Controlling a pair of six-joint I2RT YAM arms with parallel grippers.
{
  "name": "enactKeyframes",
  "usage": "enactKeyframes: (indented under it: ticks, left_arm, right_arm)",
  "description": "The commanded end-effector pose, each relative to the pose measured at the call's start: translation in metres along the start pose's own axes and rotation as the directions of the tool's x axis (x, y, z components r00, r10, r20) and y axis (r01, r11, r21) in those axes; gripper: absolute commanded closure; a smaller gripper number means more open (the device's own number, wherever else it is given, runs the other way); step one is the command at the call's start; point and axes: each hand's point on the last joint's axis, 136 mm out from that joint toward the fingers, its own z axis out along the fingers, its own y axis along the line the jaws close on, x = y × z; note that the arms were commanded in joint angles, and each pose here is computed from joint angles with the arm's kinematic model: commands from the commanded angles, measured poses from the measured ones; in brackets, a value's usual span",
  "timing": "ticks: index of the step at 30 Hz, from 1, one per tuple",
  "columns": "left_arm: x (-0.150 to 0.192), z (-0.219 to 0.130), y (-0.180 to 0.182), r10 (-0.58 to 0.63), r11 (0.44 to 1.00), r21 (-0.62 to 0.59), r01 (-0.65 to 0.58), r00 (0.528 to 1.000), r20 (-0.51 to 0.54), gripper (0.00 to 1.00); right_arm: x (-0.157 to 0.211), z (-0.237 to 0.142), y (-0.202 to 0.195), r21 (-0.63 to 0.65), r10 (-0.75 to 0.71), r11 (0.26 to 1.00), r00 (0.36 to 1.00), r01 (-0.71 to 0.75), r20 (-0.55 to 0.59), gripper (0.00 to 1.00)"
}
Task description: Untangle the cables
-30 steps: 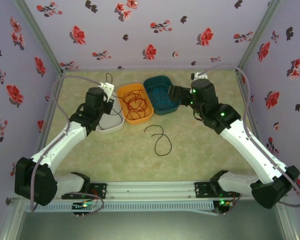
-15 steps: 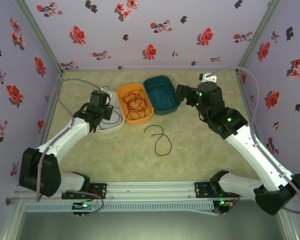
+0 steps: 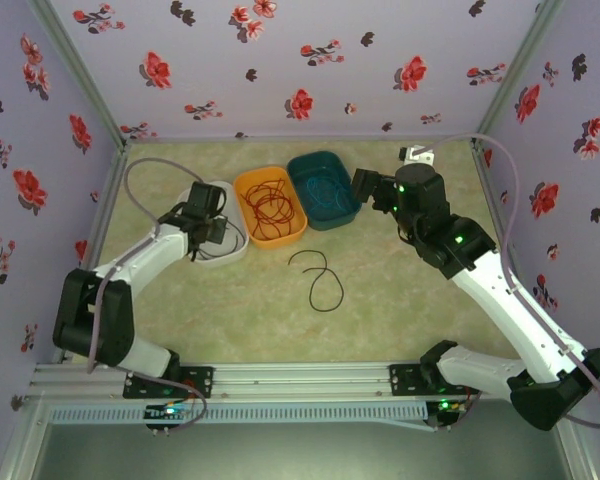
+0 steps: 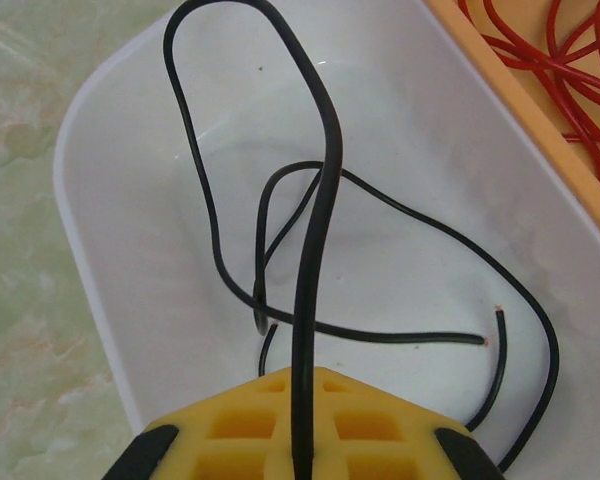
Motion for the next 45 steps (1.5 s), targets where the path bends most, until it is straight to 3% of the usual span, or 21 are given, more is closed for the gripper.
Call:
enactKeyframes:
  ticks: [1, 17, 23, 31, 39, 45]
  left_arm:
    - [-0.008, 0.008, 0.005, -0.046, 0.999, -0.030, 0.045, 0.999, -0.011, 1.00]
    - [0.011, 0.057, -0.023, -0.060, 0.998, 0.020, 0.066, 0.977, -0.202, 1.00]
    - [0.010, 0.061, -0.027, -0.050, 0.998, 0.027, 0.057, 0.973, -0.225, 0.99]
    - [-0.006, 0.042, -0.024, -0.096, 0.994, 0.028, 0.103, 0.977, -0.189, 0.55]
    - [-0.025, 0.015, -0.014, -0.141, 0.989, 0.022, 0.144, 0.982, -0.125, 0.39]
    - [-0.040, -0.009, -0.005, -0.181, 0.983, 0.026, 0.182, 0.982, -0.059, 0.35]
  right_arm:
    - [-0.001, 0.002, -0.003, 0.007, 0.009, 1.000, 1.000, -0.009, 0.005, 0.01]
    - [0.004, 0.005, -0.002, 0.006, -0.019, 1.000, 0.999, 0.019, -0.030, 0.01]
    - [0.008, 0.007, -0.006, 0.028, -0.013, 0.999, 0.999, 0.014, -0.039, 0.01]
    - [0.008, 0.010, -0.003, 0.021, -0.019, 1.000, 0.999, 0.020, -0.045, 0.01]
    - [0.008, 0.013, 0.000, 0.015, -0.036, 0.999, 0.998, 0.037, -0.053, 0.01]
    - [0.011, 0.015, 0.005, -0.011, -0.046, 0.999, 0.996, 0.046, -0.074, 0.01]
